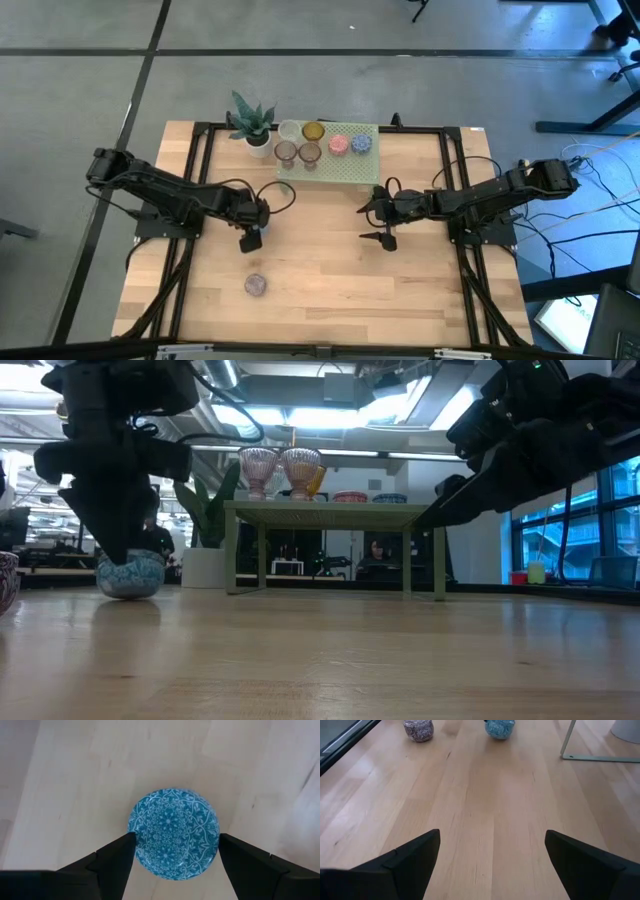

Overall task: Pick & Place candle stick holders
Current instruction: Put the light blue scented candle on the shelf

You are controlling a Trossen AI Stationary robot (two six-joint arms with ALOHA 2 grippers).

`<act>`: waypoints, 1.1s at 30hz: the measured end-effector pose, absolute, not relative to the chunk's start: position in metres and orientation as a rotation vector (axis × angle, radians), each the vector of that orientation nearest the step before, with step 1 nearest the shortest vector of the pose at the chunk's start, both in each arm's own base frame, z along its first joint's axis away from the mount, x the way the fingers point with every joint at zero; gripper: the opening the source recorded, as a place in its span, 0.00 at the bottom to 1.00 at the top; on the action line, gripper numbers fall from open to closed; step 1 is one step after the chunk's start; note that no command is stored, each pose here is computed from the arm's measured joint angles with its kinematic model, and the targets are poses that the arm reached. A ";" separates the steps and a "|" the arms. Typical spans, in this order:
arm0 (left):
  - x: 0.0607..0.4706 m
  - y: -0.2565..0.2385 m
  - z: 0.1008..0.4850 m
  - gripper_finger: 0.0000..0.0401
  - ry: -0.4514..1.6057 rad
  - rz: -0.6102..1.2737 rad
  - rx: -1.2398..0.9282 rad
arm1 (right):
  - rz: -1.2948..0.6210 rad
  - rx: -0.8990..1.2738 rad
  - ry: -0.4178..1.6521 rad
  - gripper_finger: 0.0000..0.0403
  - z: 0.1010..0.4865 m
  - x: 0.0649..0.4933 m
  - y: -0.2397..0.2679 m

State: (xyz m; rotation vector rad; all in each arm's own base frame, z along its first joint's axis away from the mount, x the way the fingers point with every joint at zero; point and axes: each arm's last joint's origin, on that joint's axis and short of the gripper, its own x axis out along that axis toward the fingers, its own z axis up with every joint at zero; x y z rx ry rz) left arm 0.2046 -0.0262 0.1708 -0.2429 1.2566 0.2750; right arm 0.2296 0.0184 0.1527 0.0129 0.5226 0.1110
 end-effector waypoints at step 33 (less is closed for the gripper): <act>0.211 -0.019 0.180 0.85 1.249 0.235 -0.316 | 0.112 0.011 0.521 0.91 0.153 0.230 0.018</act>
